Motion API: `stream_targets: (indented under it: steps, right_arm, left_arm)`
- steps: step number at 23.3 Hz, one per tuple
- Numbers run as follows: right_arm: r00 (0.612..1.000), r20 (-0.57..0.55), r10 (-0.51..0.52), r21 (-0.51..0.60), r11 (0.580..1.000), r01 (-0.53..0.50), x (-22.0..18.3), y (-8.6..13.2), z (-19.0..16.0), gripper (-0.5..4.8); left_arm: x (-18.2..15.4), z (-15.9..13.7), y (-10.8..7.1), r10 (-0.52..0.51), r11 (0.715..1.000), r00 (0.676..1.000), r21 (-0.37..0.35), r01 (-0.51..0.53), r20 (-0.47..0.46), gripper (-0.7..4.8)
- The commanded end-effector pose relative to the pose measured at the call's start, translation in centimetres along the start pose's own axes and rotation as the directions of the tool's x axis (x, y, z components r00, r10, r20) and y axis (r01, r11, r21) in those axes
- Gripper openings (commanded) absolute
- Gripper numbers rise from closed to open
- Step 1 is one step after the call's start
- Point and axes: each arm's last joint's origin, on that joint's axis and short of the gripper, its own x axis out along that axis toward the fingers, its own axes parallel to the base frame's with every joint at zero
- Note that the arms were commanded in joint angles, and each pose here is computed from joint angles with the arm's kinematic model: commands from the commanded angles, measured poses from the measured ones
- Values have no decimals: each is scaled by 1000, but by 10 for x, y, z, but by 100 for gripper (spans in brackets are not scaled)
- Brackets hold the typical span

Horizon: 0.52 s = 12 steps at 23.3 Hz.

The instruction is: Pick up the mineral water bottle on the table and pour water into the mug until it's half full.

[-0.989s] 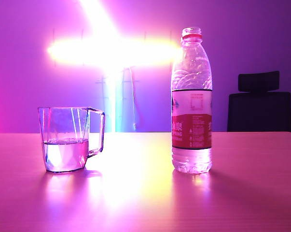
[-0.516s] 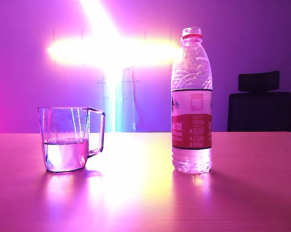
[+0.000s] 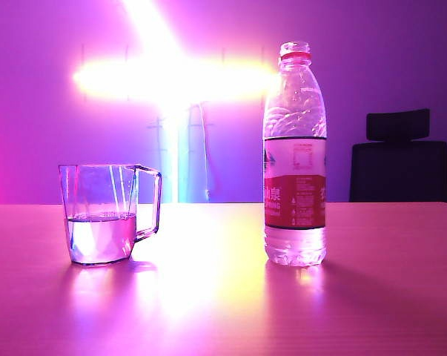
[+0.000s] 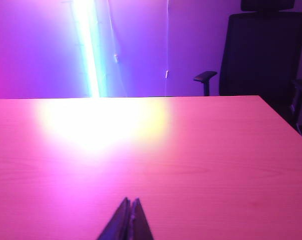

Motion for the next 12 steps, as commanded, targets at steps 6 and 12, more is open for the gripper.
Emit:
stream_targets:
  steps: [6,12]
  right_arm:
    - [1000,14,9,-6,1000,-9,0,1,0,-5]
    - [1000,14,8,-6,1000,-8,0,1,0,-5]
  left_arm:
    - [0,2,0,0,1000,1000,-2,0,9,-2]
    - [0,2,0,0,1000,1000,-2,0,9,-2]
